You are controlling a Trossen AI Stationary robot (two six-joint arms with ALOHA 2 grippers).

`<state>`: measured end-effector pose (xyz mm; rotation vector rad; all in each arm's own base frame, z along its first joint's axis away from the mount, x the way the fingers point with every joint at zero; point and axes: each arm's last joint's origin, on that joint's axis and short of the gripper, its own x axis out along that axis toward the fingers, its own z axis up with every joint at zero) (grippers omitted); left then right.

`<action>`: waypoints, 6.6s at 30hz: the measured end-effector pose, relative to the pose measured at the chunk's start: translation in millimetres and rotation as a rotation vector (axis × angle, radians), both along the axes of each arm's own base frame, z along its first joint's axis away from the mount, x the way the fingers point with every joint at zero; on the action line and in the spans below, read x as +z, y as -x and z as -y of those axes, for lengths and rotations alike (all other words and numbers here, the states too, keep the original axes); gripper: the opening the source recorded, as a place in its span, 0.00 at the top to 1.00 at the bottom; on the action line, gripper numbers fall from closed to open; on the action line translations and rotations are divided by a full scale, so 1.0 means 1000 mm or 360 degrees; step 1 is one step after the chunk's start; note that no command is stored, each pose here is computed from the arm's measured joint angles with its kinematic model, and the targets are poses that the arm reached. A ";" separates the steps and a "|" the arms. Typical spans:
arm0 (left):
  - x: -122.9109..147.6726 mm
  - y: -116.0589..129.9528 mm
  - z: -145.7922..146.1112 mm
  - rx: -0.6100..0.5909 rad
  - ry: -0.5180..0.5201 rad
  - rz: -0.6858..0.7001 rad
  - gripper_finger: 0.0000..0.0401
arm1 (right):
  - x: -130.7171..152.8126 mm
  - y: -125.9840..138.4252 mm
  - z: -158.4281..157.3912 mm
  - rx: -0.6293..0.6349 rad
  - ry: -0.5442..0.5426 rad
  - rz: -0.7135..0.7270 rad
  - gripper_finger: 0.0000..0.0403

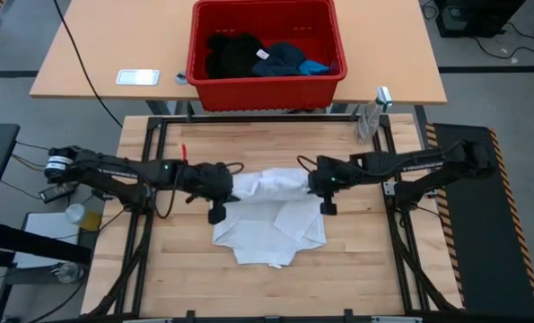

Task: Fold Laundry from Bin
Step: Fold the white polo shirt

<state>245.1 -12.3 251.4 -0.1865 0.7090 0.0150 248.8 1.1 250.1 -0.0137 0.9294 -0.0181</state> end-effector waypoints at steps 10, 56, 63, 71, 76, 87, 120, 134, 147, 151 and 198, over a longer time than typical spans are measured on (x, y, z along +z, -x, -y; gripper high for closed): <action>-0.029 0.011 0.029 0.0069 0.0120 -0.0087 0.99 | -0.005 0.006 -0.028 0.0187 -0.0109 -0.0044 0.97; -0.086 -0.005 0.056 0.0084 0.0369 -0.0397 0.60 | -0.086 0.040 -0.061 0.0254 -0.0711 -0.0257 0.62; -0.064 -0.007 0.060 -0.0014 0.0525 -0.0553 0.33 | -0.064 0.035 -0.055 0.0186 -0.0691 -0.0394 0.61; -0.026 -0.009 0.055 -0.0045 0.0449 -0.0474 0.31 | -0.038 0.025 -0.052 0.0148 -0.0705 -0.0323 0.61; -0.022 -0.040 0.042 0.0070 0.0358 -0.0345 0.35 | -0.036 0.005 -0.047 -0.0026 -0.0577 0.0040 0.61; -0.053 -0.098 0.063 -0.0068 0.0277 -0.0329 0.42 | -0.082 -0.034 -0.041 -0.0060 -0.0326 0.0088 0.61; -0.087 -0.066 0.017 0.0270 0.0103 -0.0554 0.42 | -0.081 -0.046 -0.041 -0.0125 -0.0343 -0.0026 0.61; -0.015 -0.048 -0.053 0.0260 -0.0058 -0.0245 0.42 | -0.043 -0.020 -0.064 0.0172 -0.0479 0.0033 0.61; -0.075 -0.050 -0.130 0.0458 0.0172 -0.0536 0.42 | -0.053 -0.014 -0.106 0.0248 -0.0657 -0.0091 0.62; -0.083 -0.048 -0.122 0.0378 0.0158 -0.0672 0.42 | -0.043 -0.002 -0.112 0.0247 -0.0702 -0.0109 0.63; -0.038 -0.180 0.018 -0.0544 0.0233 -0.0186 0.42 | -0.075 0.093 -0.119 -0.0341 -0.0580 -0.0689 0.65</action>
